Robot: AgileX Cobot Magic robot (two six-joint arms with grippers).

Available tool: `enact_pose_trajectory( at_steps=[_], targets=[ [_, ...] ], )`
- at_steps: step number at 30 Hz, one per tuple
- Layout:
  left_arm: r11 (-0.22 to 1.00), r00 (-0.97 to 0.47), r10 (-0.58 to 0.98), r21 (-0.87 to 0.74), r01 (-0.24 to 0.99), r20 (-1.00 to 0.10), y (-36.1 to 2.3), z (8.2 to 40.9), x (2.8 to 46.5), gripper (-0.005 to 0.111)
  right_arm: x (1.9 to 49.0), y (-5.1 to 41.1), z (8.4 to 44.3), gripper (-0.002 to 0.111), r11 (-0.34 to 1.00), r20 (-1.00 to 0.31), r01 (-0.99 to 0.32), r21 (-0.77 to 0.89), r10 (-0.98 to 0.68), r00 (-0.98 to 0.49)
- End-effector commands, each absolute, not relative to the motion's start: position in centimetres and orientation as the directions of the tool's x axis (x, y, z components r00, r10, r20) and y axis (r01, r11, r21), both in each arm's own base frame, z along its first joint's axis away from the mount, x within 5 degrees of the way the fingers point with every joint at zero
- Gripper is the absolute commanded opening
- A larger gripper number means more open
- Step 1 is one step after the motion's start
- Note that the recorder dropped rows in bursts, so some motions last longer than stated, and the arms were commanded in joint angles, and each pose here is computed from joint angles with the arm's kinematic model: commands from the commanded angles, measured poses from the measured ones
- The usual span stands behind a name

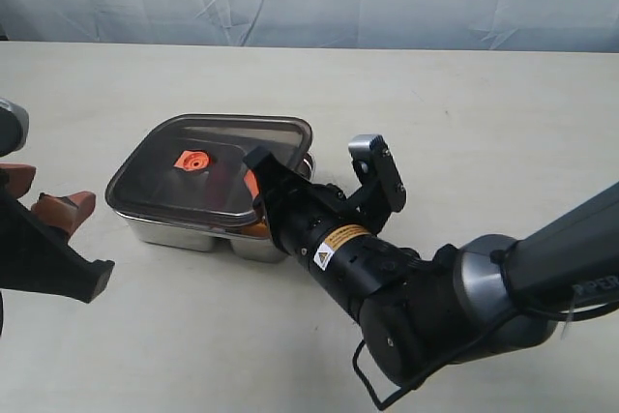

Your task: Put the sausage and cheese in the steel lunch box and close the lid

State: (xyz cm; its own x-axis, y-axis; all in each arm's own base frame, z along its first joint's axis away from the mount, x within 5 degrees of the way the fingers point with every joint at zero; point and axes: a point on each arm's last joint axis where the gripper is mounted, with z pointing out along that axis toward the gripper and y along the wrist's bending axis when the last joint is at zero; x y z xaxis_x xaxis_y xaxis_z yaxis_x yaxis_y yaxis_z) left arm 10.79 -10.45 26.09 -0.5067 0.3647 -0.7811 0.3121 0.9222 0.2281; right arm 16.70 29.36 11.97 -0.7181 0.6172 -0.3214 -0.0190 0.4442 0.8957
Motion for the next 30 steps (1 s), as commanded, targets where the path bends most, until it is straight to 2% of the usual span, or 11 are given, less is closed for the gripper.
enact_pose_trajectory(
  at_steps=[1,3,4,15,21,30],
  targets=[
    [0.924,-0.503,0.358,0.219,0.314,-0.787,-10.4,26.2,10.7,0.049,16.3,29.1,10.7,0.036,0.539,-0.351,-0.004,0.842,0.544,-0.762],
    [0.924,-0.503,0.358,0.219,0.314,-0.787,-10.4,26.2,10.7,0.049,16.3,29.1,10.7,0.055,0.539,-0.352,-0.005,0.842,0.543,-0.763],
    [0.924,-0.503,0.358,0.219,0.314,-0.787,-10.4,26.2,10.7,0.049,16.3,29.2,10.7,0.057,0.539,-0.352,-0.007,0.842,0.541,-0.764],
    [0.924,-0.503,0.358,0.219,0.314,-0.787,-10.4,26.2,10.7,0.049,15.8,29.3,11.1,0.055,0.559,-0.354,-0.028,0.829,0.485,-0.800],
    [0.924,-0.503,0.358,0.219,0.314,-0.787,-10.4,26.2,10.7,0.049,15.9,29.2,12.7,0.055,0.561,-0.392,-0.068,0.825,0.481,-0.785],
    [0.924,-0.503,0.358,0.219,0.314,-0.787,-10.4,26.2,10.7,0.049,15.6,28.3,14.1,0.055,0.648,-0.432,-0.058,0.759,0.435,-0.790]
  ],
)
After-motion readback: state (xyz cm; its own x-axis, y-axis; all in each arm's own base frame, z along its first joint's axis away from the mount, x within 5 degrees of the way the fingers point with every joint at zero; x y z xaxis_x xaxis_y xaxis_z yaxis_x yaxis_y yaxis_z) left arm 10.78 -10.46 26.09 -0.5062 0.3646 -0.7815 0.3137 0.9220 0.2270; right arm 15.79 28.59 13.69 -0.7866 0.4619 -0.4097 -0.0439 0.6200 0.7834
